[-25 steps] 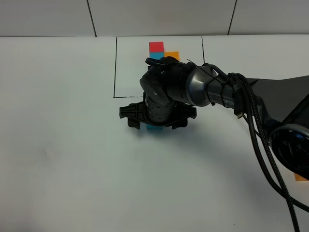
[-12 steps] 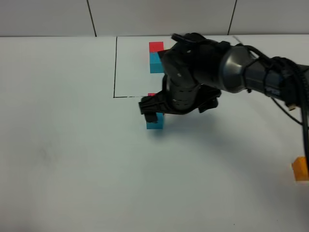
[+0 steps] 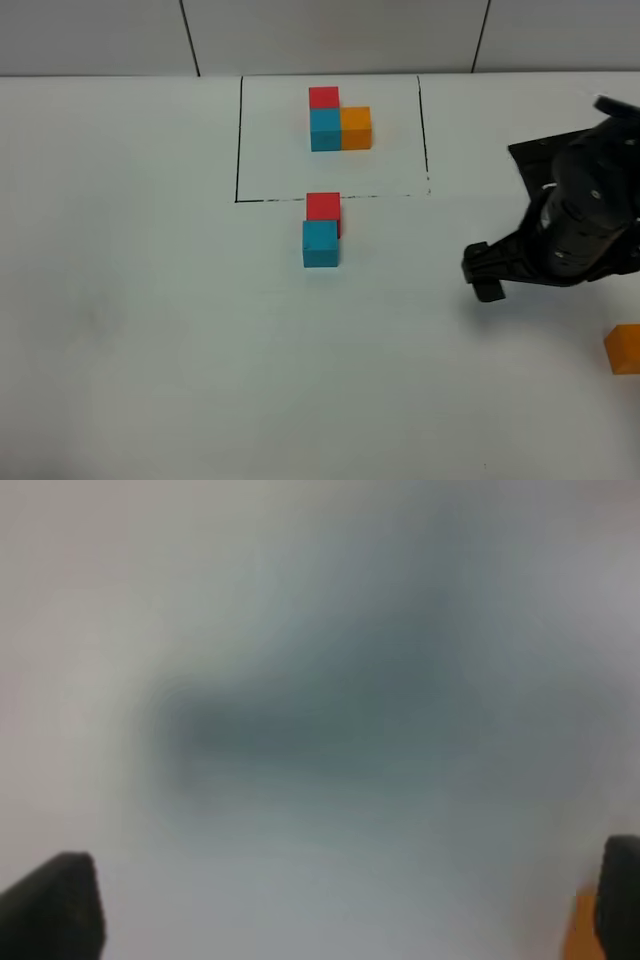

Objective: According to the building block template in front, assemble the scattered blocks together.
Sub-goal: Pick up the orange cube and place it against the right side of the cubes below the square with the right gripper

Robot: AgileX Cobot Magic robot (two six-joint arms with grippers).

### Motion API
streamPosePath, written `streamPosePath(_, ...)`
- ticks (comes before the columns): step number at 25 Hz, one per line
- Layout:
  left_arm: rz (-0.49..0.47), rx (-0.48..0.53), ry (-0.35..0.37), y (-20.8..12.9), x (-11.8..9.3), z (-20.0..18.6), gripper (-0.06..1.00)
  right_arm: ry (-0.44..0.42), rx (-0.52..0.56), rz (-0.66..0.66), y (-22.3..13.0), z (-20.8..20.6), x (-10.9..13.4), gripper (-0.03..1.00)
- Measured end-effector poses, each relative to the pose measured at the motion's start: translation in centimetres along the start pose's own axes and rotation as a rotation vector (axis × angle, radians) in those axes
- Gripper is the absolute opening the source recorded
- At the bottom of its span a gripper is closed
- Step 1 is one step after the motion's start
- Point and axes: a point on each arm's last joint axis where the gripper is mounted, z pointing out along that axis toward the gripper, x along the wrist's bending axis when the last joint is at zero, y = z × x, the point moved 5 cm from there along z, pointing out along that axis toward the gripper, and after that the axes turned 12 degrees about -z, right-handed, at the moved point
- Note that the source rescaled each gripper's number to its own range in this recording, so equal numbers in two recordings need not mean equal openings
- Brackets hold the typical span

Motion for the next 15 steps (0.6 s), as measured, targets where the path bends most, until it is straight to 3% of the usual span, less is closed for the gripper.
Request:
streamPosePath(7,0.000,0.000,0.000,0.0,0.0,0.0,0.71,-0.011,0.065,0.059,-4.7,0.4,-4.4,1.00)
streamPosePath(15,0.000,0.000,0.000,0.0,0.0,0.0,0.71,0.044,0.115,0.080,-7.8,1.9,-5.1,1.00)
